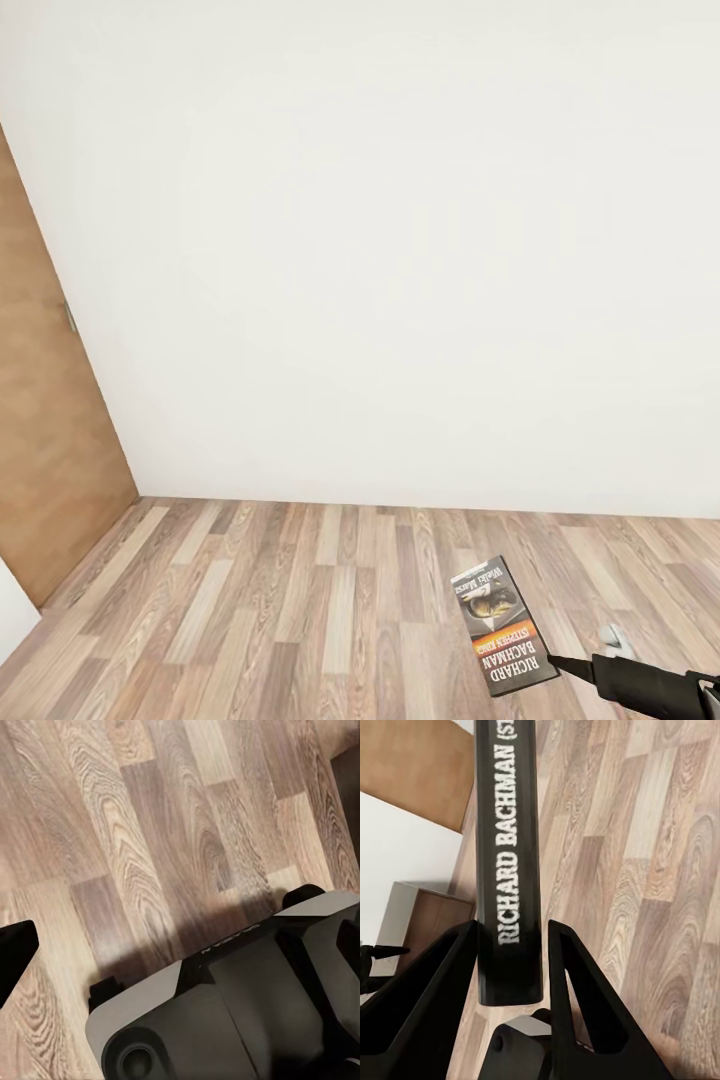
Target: In the bedroom, move the book from the bed onto either nightstand, and place the two sandals side by side next to the bed.
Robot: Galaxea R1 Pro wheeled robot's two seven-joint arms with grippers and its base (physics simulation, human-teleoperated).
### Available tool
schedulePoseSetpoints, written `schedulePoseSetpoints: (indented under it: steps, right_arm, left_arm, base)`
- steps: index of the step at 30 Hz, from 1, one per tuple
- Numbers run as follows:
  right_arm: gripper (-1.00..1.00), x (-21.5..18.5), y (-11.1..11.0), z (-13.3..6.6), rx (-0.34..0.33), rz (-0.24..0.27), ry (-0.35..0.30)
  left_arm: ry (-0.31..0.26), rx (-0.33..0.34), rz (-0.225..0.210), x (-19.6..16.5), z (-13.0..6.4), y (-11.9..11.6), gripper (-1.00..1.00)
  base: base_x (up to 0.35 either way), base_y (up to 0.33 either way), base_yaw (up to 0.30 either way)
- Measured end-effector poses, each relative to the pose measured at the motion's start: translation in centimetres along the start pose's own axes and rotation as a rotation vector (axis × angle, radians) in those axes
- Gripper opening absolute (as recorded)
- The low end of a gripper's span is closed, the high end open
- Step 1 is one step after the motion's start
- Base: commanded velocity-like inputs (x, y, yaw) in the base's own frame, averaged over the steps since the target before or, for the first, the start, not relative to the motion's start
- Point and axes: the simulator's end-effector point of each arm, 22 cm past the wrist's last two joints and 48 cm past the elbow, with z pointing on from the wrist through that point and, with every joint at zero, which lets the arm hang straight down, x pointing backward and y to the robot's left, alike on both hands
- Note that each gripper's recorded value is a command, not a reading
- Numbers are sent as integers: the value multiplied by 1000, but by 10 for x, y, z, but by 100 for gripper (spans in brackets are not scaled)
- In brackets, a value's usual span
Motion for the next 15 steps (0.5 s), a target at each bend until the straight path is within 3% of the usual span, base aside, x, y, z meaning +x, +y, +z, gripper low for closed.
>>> schedulePoseSetpoints:
  steps: [6, 15]
  right_arm:
    - [-100, 0, 0, 0, 0, 0, 0]
    - [-100, 0, 0, 0, 0, 0, 0]
  left_arm:
    - [0, 0, 0, 0, 0, 0, 100]
    - [0, 0, 0, 0, 0, 0, 100]
  base:
    - [333, 0, -12]
    - [333, 0, -91]
